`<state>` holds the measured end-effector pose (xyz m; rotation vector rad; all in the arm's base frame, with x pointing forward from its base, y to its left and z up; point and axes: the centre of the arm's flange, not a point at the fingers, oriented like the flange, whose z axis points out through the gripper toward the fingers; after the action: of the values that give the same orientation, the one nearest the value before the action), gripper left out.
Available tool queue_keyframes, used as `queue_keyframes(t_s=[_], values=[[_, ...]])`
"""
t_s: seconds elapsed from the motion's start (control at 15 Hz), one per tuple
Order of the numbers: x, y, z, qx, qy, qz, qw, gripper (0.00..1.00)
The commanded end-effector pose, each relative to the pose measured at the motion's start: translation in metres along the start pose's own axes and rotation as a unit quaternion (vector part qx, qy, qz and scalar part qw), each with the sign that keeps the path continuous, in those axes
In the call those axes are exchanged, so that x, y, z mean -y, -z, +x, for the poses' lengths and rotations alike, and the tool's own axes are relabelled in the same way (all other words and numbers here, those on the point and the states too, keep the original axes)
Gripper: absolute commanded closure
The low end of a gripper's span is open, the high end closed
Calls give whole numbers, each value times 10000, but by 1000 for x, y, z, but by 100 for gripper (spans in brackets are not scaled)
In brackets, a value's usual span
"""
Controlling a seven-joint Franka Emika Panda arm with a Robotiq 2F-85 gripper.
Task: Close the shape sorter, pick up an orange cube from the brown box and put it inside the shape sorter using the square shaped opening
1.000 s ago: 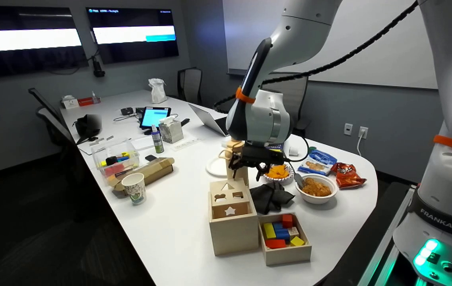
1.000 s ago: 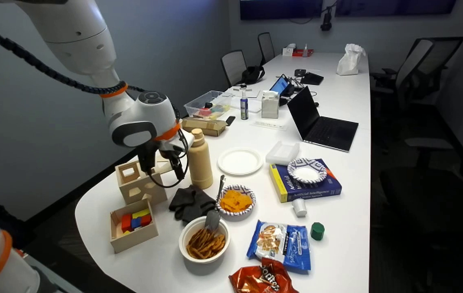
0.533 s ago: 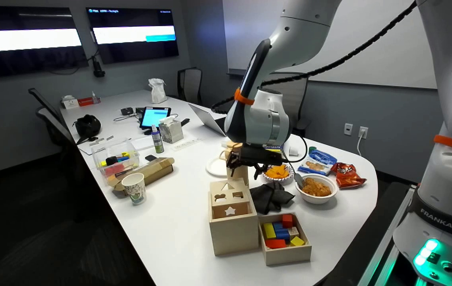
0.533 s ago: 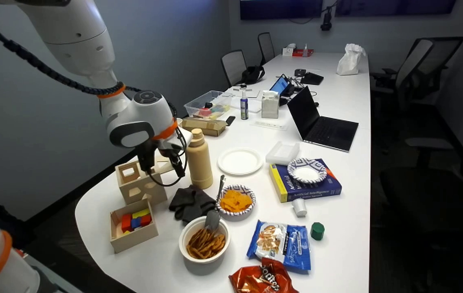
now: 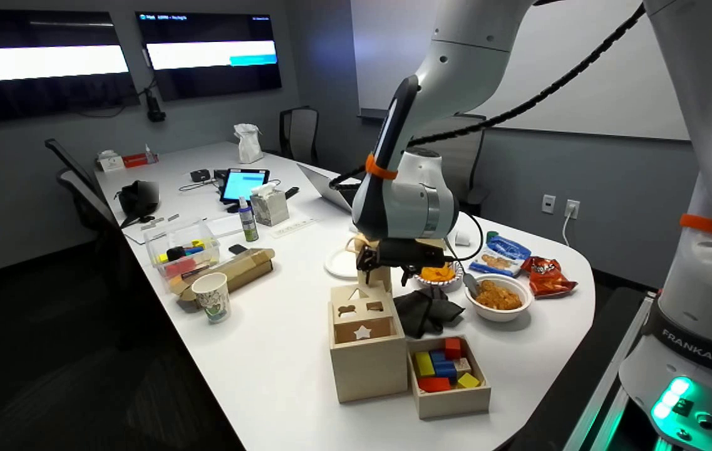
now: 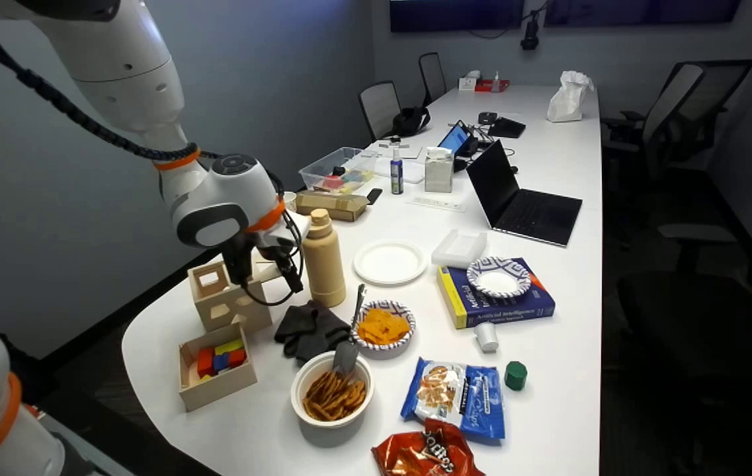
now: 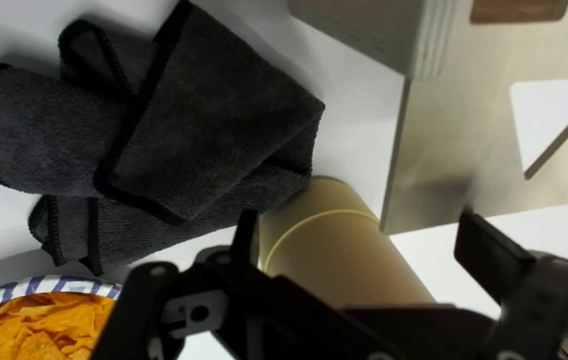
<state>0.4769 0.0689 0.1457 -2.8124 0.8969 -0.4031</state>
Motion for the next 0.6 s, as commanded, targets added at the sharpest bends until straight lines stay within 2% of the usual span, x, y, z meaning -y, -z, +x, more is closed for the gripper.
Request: queue_keyframes(t_s=[0.0,0.53], values=[[13,-2,0,-152,120,-26,9998,0],[30,4,-1,-675,436,-136,9967,0]])
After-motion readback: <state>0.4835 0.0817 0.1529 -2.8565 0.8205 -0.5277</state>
